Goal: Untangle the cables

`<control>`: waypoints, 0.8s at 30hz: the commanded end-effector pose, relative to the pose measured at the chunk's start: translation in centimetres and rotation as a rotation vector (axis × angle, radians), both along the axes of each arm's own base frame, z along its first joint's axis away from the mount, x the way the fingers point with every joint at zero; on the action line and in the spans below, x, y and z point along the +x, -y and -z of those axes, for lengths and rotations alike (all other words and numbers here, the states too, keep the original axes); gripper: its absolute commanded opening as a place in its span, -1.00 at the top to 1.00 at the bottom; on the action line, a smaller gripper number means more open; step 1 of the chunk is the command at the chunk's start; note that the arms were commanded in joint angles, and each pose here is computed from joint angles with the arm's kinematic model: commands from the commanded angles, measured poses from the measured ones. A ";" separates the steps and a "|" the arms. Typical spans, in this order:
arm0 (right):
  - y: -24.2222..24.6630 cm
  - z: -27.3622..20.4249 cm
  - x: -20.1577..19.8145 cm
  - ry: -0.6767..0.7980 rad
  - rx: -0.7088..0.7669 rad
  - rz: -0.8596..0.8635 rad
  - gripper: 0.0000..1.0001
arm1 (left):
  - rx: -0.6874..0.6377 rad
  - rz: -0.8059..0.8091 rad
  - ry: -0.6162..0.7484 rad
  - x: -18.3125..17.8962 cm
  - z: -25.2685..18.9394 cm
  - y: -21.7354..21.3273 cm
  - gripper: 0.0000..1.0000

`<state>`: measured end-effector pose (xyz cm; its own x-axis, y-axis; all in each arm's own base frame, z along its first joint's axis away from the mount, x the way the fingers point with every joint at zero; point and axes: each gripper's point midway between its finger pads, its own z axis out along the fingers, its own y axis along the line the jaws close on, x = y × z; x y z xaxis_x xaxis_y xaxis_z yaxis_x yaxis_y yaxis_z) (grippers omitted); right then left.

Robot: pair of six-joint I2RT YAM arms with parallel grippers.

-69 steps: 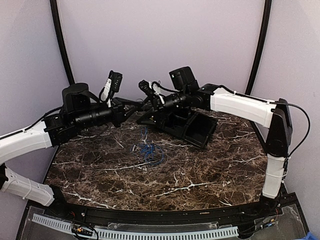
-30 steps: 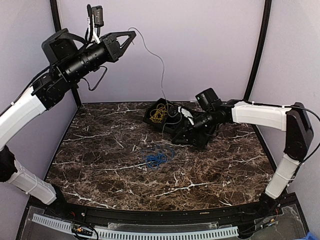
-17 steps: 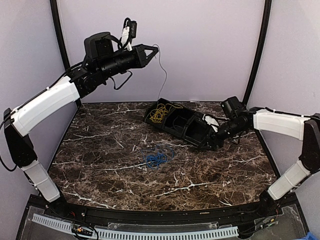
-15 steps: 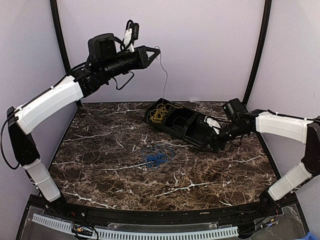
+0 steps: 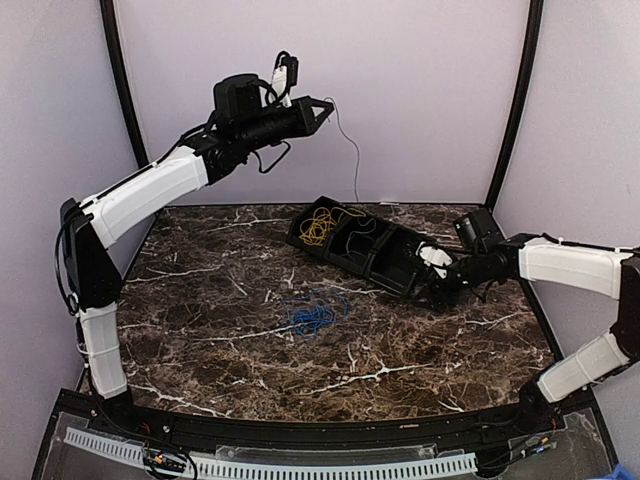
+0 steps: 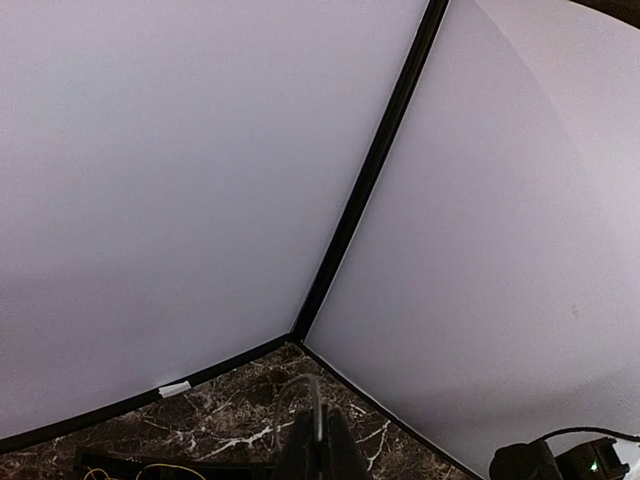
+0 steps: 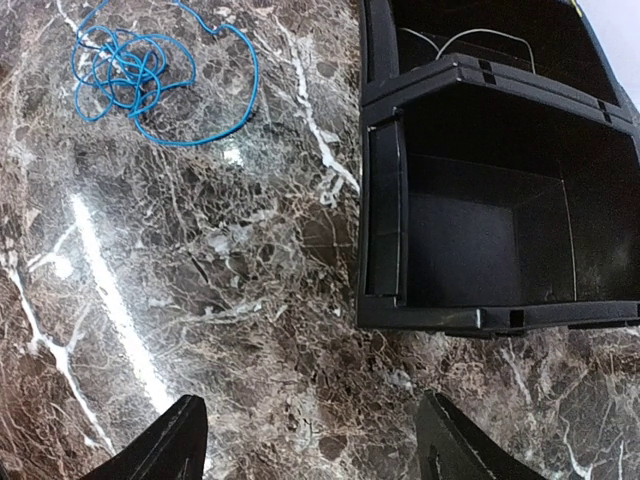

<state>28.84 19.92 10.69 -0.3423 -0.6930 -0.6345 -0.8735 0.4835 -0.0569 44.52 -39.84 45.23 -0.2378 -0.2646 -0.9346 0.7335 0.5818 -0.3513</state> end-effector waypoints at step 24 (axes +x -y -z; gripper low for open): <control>1.2 -1.4 1.1 0.122 -0.028 0.028 -0.50 | -0.003 0.055 -0.220 7.4 14.9 2.5 1.00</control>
<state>29.37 19.04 11.59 -0.2989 -0.7099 -0.6377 -0.8587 0.4917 -0.1448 53.51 -41.38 31.42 -0.3937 -0.2681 -0.8793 0.6344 0.6130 -0.4709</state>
